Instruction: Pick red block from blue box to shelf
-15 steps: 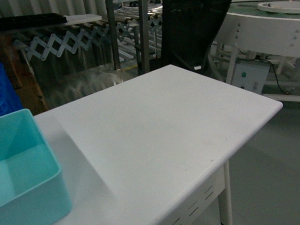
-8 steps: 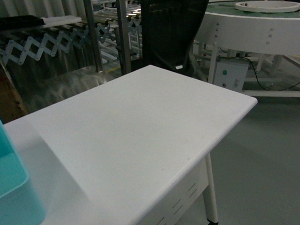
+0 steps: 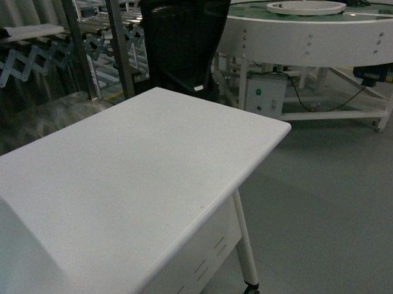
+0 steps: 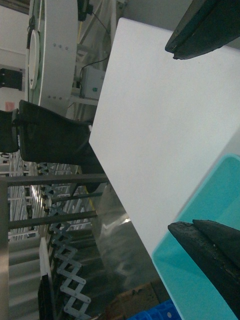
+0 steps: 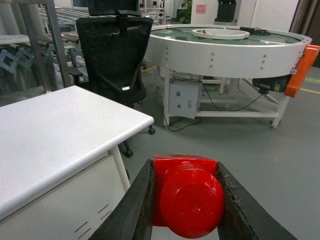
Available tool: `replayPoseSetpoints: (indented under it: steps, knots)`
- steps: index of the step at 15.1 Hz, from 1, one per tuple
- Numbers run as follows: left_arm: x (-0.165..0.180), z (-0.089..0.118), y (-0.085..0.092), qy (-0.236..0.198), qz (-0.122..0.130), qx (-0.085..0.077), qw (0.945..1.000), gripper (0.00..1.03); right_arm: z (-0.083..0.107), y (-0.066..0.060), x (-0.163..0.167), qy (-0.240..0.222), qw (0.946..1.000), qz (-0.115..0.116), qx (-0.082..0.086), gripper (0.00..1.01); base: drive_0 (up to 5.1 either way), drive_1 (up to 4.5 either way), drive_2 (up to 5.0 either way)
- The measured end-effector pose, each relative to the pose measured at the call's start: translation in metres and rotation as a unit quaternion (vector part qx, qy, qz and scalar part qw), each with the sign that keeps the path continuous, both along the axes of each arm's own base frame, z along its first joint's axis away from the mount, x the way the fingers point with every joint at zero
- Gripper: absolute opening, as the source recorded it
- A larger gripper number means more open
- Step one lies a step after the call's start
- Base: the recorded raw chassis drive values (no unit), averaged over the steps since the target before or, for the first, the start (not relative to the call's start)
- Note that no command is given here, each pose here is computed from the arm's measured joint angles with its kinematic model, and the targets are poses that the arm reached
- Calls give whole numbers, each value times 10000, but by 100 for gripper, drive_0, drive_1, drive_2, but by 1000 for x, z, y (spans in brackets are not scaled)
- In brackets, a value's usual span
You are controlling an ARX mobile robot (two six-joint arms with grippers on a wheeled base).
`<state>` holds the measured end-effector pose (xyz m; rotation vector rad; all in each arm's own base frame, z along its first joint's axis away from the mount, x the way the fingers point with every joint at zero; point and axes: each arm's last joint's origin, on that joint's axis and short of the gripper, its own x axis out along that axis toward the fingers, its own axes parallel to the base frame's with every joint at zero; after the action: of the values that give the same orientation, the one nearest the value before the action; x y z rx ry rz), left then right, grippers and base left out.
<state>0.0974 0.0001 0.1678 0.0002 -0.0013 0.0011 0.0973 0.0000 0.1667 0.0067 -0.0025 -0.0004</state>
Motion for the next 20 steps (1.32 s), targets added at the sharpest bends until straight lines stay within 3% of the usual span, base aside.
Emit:
replayPoseSetpoints:
  steps: [20]
  knots:
    - [0,0,0,0,0,2,10000,98,0,0,0,0,10000,0,0,25,-135,-135,-135]
